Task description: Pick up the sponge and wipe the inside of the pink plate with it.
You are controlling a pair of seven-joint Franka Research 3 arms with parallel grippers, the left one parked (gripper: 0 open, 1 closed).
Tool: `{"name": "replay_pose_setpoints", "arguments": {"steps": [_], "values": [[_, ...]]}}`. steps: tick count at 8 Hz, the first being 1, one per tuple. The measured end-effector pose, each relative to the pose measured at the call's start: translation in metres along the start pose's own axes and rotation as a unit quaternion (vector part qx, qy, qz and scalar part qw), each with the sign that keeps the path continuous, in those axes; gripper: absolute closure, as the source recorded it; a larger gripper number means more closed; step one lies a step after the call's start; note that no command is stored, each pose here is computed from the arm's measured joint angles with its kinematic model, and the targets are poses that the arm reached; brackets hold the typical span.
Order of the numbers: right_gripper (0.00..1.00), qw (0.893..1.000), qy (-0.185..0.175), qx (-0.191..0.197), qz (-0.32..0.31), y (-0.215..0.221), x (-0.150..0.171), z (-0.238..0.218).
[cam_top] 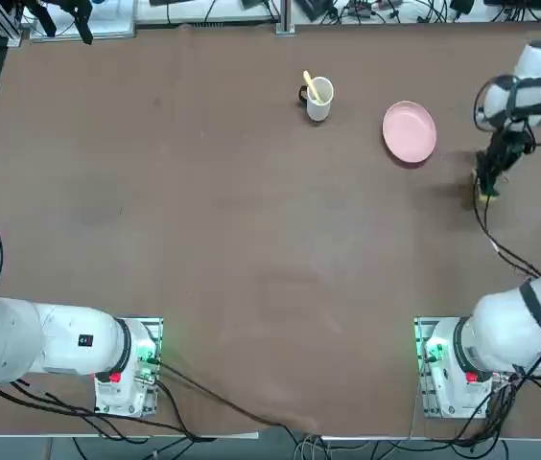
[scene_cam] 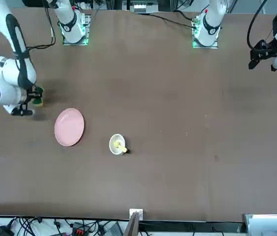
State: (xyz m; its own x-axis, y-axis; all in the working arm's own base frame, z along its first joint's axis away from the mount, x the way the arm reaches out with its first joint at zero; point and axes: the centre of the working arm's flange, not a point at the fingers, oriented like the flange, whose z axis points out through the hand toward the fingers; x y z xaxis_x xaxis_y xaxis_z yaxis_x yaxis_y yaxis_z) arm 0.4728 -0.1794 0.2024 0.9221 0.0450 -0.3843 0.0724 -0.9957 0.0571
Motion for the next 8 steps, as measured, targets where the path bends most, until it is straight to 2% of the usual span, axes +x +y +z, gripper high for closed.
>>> {"name": "replay_pose_setpoints", "arguments": {"steps": [2,3,7,8], "values": [[0.9,1.0,0.003,0.015,-0.007,0.026,-0.021,0.018],[0.76,1.0,0.001,0.018,-0.006,0.029,-0.024,0.023],[0.01,1.0,-0.001,0.017,-0.012,0.023,-0.021,0.021],[0.0,1.0,-0.005,0.016,-0.014,0.024,-0.018,0.004]]}}
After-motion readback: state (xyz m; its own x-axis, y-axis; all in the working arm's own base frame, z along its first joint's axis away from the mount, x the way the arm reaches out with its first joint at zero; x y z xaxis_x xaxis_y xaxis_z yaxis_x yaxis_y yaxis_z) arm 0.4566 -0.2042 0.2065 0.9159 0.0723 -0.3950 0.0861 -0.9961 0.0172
